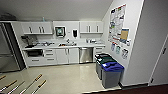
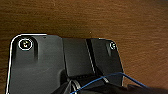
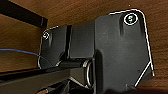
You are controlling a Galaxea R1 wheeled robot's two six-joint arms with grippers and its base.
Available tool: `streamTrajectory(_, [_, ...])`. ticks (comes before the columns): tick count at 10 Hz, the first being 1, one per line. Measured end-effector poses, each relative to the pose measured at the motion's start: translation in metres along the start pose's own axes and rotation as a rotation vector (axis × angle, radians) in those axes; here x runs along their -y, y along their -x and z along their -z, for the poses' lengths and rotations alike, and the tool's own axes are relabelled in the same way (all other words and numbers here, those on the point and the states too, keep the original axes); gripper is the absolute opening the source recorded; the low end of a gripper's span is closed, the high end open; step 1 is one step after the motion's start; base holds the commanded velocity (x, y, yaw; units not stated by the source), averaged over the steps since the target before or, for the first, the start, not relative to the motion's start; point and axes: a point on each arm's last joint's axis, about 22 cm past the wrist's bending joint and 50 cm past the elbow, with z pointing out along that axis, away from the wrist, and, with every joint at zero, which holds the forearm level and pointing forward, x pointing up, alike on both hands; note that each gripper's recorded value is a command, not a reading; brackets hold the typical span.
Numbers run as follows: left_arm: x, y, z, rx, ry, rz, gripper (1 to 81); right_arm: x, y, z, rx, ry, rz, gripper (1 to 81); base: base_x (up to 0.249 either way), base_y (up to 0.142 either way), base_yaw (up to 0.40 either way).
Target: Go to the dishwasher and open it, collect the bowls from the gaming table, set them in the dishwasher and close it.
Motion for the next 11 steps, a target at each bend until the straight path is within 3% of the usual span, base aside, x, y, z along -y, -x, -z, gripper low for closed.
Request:
streamTrajectory(2, [0.0014, 0.0045, 0.0013, -0.005, -0.003, 0.014, 81.1, 0.0013, -0.008, -0.001, 0.0, -0.002, 0.016, 81.1, 0.146, 0.0, 0.0])
streamTrajectory(11, [0.0016, 0.0018, 0.0012, -0.008, -0.003, 0.013, 81.1, 0.0002, -0.0054, -0.0005, 0.003, -0.001, 0.014, 81.1, 0.146, 0.0, 0.0])
